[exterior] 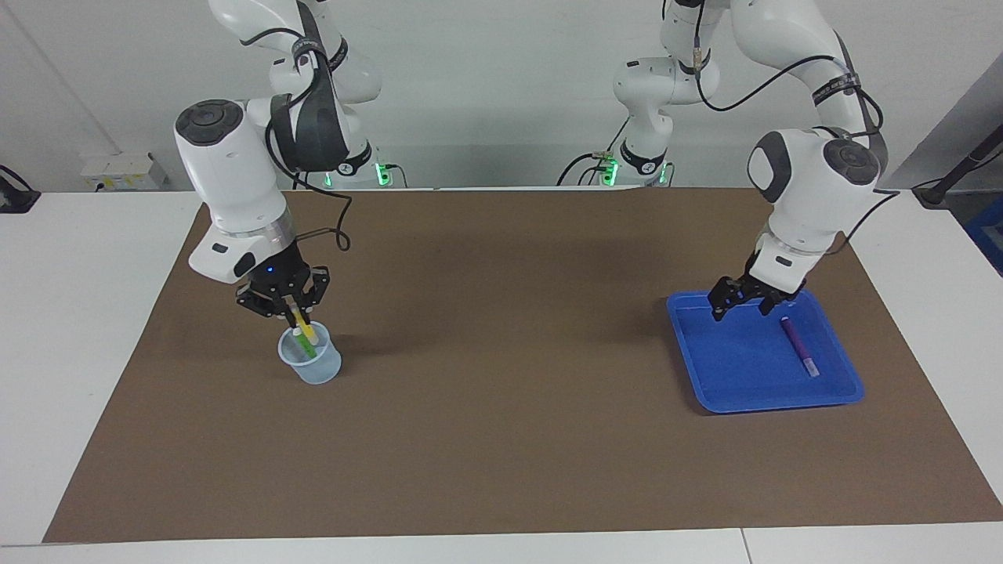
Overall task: Transfer and insert pens with both arms
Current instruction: 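Insert the yellow pen into the white cup with the right gripper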
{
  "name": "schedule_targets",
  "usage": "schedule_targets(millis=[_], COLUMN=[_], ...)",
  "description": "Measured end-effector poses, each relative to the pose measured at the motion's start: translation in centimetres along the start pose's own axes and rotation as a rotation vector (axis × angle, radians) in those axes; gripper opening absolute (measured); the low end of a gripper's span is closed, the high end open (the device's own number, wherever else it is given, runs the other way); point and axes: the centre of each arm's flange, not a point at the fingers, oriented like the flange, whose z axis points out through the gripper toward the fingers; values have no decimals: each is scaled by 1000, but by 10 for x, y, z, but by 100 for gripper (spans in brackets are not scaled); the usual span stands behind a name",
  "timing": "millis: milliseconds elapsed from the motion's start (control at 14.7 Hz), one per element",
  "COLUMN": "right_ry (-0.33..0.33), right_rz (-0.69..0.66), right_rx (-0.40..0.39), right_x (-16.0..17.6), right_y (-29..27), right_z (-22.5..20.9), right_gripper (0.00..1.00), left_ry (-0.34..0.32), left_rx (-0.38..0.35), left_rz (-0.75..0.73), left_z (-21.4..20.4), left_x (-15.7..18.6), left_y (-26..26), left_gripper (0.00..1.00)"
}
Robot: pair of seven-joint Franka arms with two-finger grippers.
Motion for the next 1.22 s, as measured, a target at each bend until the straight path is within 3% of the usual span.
schedule_targets(millis=[340, 476, 883, 951, 1223], right_ry=[-20, -21, -20, -23, -31], right_rz=[11, 11, 26, 32, 81], right_rx=[3, 3, 4, 4, 52], right_x=[-8, -9, -9, -9, -14], right_y=[5, 6, 3, 2, -9], right_z=[20, 21, 12, 6, -20], right_gripper=[18, 32, 94, 100, 100], left_ry=[110, 117, 54, 44, 12], left_rx=[32, 42, 41, 33, -2], left_rz=[117, 137, 78, 55, -23], left_z=[1, 11, 49, 51, 65], left_x=[12, 14, 10, 8, 2], left_y=[-22, -41, -88, -97, -126], left_gripper=[93, 93, 92, 92, 91])
